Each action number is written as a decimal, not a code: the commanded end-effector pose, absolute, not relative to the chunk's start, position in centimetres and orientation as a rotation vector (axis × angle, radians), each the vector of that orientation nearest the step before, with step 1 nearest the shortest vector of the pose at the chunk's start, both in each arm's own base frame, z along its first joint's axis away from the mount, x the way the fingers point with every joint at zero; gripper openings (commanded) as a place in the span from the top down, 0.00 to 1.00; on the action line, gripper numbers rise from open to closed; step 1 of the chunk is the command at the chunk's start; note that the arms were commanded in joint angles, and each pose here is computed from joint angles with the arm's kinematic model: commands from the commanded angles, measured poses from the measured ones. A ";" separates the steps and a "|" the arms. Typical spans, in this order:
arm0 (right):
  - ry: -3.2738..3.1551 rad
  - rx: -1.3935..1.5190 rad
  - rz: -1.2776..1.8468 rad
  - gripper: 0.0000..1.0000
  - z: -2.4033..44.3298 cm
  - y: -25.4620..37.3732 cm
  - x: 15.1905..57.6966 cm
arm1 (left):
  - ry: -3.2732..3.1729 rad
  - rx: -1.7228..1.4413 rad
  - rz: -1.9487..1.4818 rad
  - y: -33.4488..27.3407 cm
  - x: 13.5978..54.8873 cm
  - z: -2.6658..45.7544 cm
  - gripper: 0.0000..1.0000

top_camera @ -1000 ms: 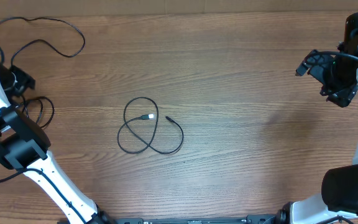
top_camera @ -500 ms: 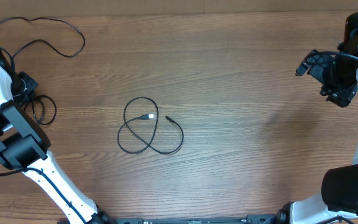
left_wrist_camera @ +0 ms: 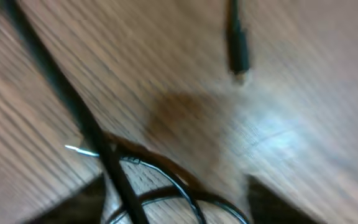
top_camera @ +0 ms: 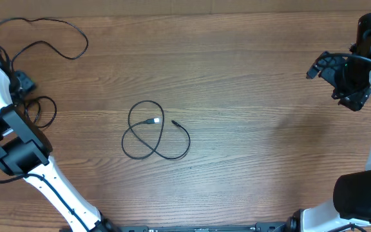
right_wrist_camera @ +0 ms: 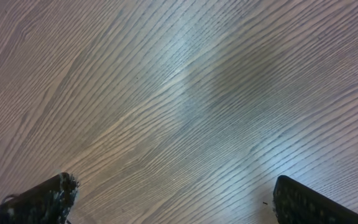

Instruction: Untangle cables

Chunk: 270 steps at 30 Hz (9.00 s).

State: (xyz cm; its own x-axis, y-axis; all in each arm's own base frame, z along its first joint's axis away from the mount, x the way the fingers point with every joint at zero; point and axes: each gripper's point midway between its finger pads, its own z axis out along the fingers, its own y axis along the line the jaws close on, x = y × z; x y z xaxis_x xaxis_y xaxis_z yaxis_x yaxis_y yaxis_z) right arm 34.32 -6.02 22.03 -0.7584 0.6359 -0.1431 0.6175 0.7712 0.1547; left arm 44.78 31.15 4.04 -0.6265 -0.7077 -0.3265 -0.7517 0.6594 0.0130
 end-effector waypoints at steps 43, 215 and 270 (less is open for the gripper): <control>2.773 0.991 0.137 0.00 22.1 -6.1 34.4 | 3.408 0.233 -0.026 -5.6 37.4 6.1 0.00; 2.773 0.991 0.137 0.00 22.1 -6.1 34.4 | 3.112 -1.440 -0.108 18.5 23.7 1.2 0.96; 2.773 0.991 0.137 0.00 22.1 -6.1 34.4 | 2.533 0.327 -0.593 -10.7 17.2 30.2 0.00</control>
State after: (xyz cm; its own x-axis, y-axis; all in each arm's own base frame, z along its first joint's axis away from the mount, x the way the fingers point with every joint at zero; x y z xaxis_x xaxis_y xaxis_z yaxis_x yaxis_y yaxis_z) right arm 34.31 -6.01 22.02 -0.7582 0.6362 -0.1427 0.6179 0.7709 0.1546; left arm 18.67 -11.06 29.38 -0.8538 0.1411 -0.5012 0.3457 0.8733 -0.3431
